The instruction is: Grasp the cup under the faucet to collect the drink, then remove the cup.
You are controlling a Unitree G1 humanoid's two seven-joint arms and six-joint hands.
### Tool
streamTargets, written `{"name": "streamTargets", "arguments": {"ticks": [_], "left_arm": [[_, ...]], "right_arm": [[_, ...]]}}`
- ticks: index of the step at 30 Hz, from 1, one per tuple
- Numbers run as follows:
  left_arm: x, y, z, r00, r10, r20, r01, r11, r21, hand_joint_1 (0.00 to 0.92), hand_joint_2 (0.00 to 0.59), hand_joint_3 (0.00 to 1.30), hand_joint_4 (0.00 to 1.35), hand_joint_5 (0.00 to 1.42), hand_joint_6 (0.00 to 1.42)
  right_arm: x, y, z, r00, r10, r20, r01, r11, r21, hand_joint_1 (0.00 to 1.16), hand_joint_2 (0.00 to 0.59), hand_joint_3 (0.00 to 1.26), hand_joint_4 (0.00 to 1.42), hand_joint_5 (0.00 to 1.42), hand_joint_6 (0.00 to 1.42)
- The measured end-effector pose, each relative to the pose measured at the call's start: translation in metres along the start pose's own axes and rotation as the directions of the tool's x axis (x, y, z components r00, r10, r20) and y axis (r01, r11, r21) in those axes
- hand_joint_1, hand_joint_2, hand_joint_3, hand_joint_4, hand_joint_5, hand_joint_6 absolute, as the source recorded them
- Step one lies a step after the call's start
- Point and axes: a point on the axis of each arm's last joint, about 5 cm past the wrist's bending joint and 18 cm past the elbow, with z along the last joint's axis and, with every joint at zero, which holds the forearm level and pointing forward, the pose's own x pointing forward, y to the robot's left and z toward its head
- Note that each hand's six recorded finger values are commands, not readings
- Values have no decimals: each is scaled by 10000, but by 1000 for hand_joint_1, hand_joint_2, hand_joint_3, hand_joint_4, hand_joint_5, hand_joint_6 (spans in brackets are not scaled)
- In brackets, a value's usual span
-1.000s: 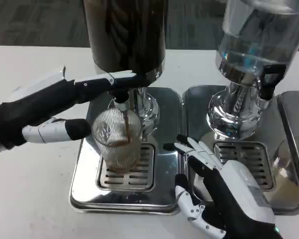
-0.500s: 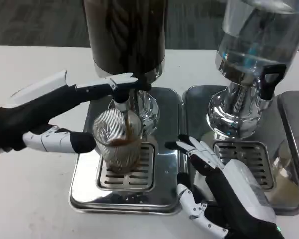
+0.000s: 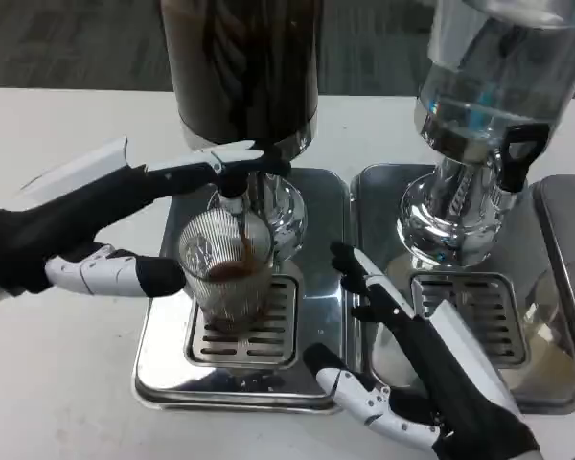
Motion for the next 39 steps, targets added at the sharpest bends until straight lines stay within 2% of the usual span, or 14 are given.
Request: {"name": "streamTargets", "arguments": {"ticks": [7,12,20,23,28,31,36,39], "left_arm": [[-2,1,3,10000,12,-12,-11,10000,27,0,52,173,63,85,105],[-3,2,4,10000,13,-13,-13,10000,31,0,53,173,63,85,105],[67,-17,43,10000,-5,-18,5,9998,210,0,53,173,63,85,105],[76,-28,42,10000,33,-27,-33,9999,157,0,53,173,63,85,105],[84,-39,45,10000,78,-14,-78,9999,133,0,53,173,63,85,105],[84,-40,45,9999,113,-14,-113,9999,132,0,53,173,63,85,105],[79,-41,45,9999,152,-35,-151,9998,130,0,53,173,63,85,105],[78,-41,45,9998,180,-36,-180,9998,129,0,55,173,63,85,105]], "right_arm": [[39,-9,-6,9999,125,86,-128,9992,371,458,264,25,59,87,203],[43,-3,-47,9997,204,-94,-198,9982,572,455,264,25,37,75,185],[28,-111,-105,9998,-17,-192,27,9987,510,454,264,25,34,70,178],[54,-113,-121,9999,59,-160,-51,9986,534,454,264,25,34,67,178],[200,-120,-101,9992,308,261,-324,9975,635,446,257,25,25,51,166],[226,-118,-114,9989,403,251,-419,9968,677,445,253,25,24,50,164],[295,-120,-102,9979,478,431,-506,9965,664,443,250,16,21,40,147],[345,-126,-112,9965,684,472,-714,9954,640,428,250,6,3,26,132]]}}
